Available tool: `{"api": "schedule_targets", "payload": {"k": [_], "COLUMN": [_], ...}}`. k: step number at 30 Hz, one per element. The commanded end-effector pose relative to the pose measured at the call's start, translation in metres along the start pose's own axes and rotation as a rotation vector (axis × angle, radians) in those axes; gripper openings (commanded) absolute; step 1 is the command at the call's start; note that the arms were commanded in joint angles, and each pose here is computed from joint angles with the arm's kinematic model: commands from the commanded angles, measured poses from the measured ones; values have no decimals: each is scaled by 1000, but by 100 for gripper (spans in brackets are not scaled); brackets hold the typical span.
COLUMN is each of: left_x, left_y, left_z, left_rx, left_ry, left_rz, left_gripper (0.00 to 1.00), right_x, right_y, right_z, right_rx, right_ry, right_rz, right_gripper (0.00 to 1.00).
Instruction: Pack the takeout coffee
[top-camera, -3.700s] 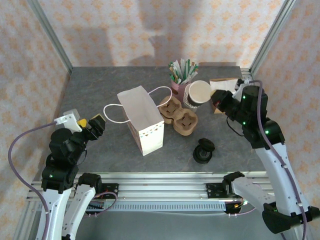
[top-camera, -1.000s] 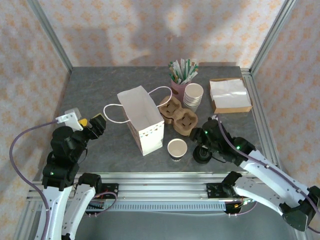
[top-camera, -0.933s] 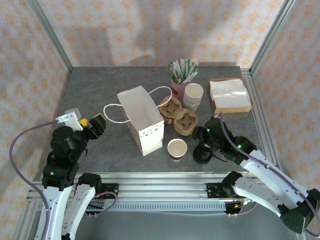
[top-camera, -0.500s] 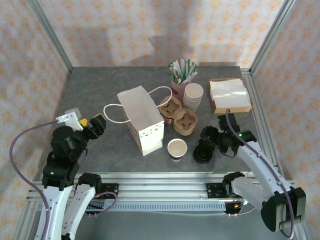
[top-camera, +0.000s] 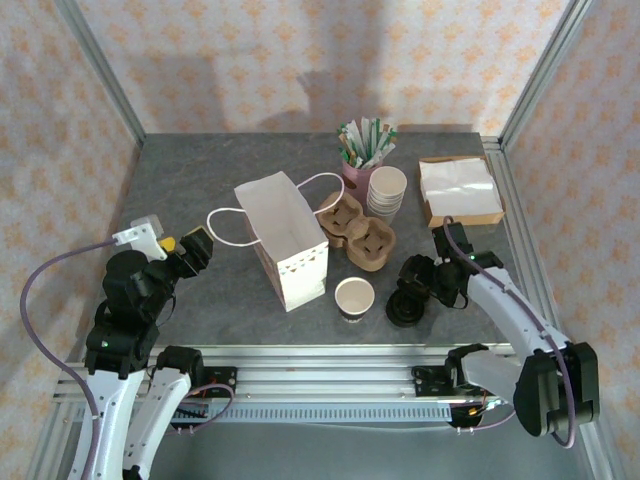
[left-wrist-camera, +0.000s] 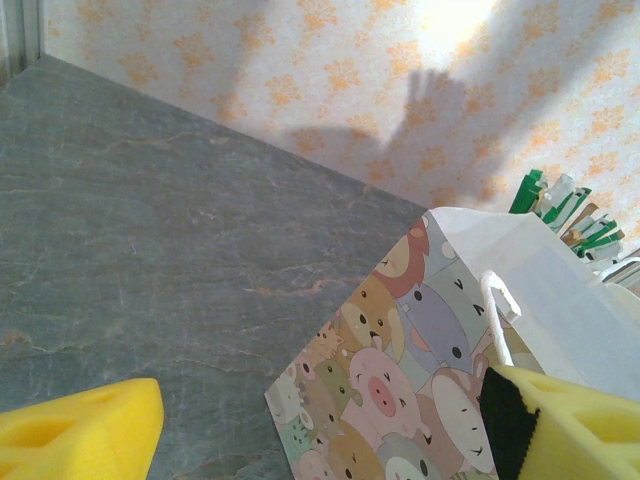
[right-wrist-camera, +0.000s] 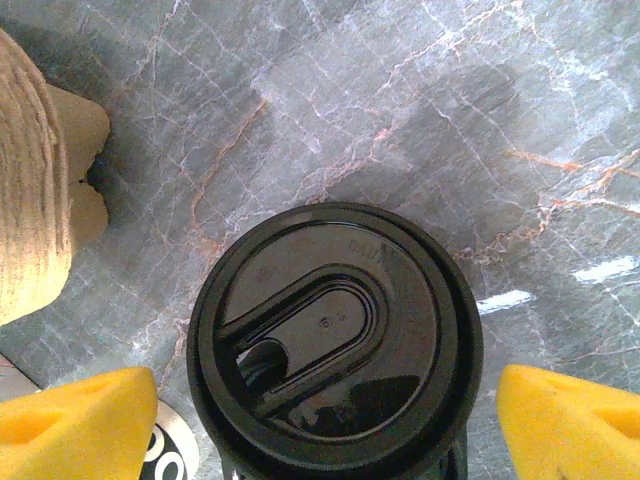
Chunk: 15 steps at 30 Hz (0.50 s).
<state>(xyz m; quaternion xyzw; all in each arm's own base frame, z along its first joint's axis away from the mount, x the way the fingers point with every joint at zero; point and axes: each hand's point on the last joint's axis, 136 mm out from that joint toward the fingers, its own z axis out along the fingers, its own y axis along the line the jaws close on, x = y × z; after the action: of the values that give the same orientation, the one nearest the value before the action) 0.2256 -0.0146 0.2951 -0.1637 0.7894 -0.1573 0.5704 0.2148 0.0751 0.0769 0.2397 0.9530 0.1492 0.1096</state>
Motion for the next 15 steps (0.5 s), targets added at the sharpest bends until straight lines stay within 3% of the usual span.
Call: {"api": "schedule_targets", "payload": {"k": [1,15], "left_x": [0,0], "left_y": [0,0], "left_z": [3,3], "left_rx": [-2,-3], "left_ry": [2,3], "left_rz": [-7,-8], "left_gripper": [84,84], "right_x": [-3,-8], "right_y": [-1,-5], "right_z": [3,13], "right_rx": [7,37], "right_ry": [-7,-11], "right_rz": [-16,-9], "right_gripper": [88,83]}}
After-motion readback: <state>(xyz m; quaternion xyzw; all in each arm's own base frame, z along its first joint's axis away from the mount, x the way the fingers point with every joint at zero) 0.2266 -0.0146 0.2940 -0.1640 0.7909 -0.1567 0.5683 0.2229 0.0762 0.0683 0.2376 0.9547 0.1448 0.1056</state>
